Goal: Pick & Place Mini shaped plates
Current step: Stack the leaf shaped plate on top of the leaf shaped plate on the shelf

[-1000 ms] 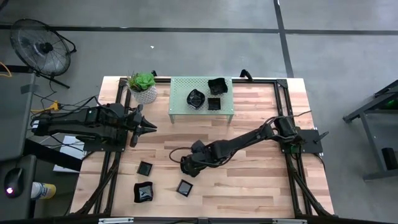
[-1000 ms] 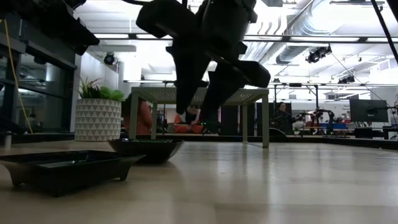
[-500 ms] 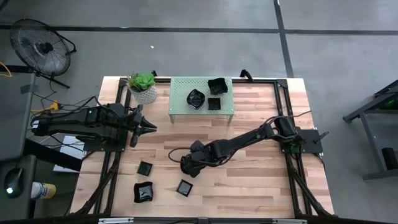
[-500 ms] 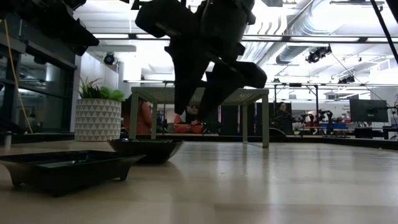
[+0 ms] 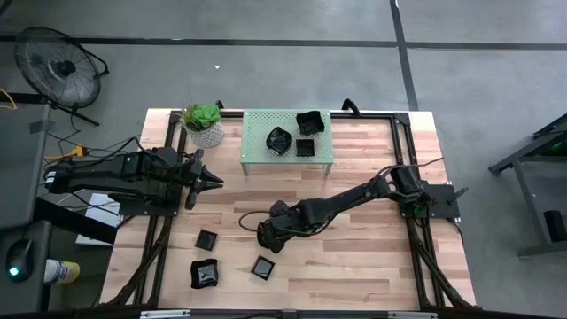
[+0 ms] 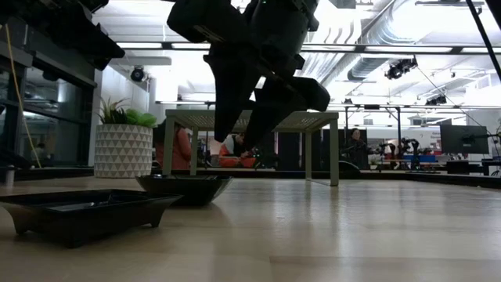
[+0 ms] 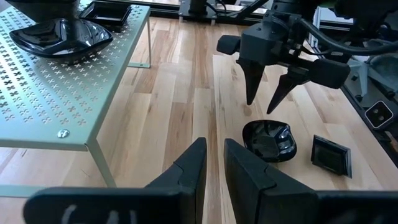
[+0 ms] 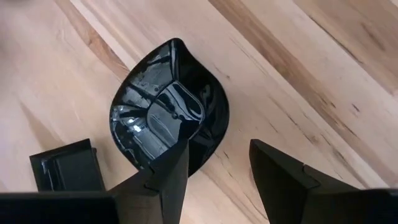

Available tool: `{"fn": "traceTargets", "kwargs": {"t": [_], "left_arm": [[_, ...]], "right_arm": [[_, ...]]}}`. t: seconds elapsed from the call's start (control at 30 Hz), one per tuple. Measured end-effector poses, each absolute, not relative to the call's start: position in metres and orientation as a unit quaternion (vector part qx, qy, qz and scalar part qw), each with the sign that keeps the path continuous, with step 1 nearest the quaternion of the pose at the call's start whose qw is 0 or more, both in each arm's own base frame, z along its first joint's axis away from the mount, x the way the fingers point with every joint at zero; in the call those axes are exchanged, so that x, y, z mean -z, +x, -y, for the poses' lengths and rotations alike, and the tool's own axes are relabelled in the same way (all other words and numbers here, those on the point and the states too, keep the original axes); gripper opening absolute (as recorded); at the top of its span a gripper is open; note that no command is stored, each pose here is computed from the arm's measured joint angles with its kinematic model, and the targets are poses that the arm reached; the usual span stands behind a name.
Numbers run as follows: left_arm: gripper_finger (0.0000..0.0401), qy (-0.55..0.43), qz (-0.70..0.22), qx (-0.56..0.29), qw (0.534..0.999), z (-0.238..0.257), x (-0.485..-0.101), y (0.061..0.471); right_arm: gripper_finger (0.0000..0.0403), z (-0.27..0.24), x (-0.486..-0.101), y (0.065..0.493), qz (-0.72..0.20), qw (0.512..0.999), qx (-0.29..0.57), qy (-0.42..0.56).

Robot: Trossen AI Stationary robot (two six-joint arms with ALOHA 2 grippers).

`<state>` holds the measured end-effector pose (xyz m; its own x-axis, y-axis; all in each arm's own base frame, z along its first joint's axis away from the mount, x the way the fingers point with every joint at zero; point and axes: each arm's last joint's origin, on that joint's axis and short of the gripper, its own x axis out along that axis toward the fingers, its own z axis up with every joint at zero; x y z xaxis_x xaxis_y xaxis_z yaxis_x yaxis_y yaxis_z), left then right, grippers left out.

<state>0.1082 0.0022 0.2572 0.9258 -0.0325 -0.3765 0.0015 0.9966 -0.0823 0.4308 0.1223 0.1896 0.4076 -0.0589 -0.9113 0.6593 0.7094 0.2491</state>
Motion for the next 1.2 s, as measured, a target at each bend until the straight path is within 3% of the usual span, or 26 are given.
{"fn": "traceTargets", "kwargs": {"t": [0.43,0.83,1.2], "left_arm": [[0.0053,-0.040,-0.193,0.009,0.980,-0.002,-0.257,0.108],[0.0053,-0.042,-0.193,0.008,0.980,-0.002,-0.257,0.108],[0.0053,-0.042,-0.193,0.008,0.980,-0.002,-0.257,0.108]], "right_arm": [[0.0165,-0.117,-0.147,0.414,-0.459,0.782,0.229,0.353],[0.0165,-0.116,-0.158,0.405,-0.410,0.797,0.172,0.409],[0.0165,-0.114,-0.151,0.403,-0.403,0.783,0.219,0.420]]}}
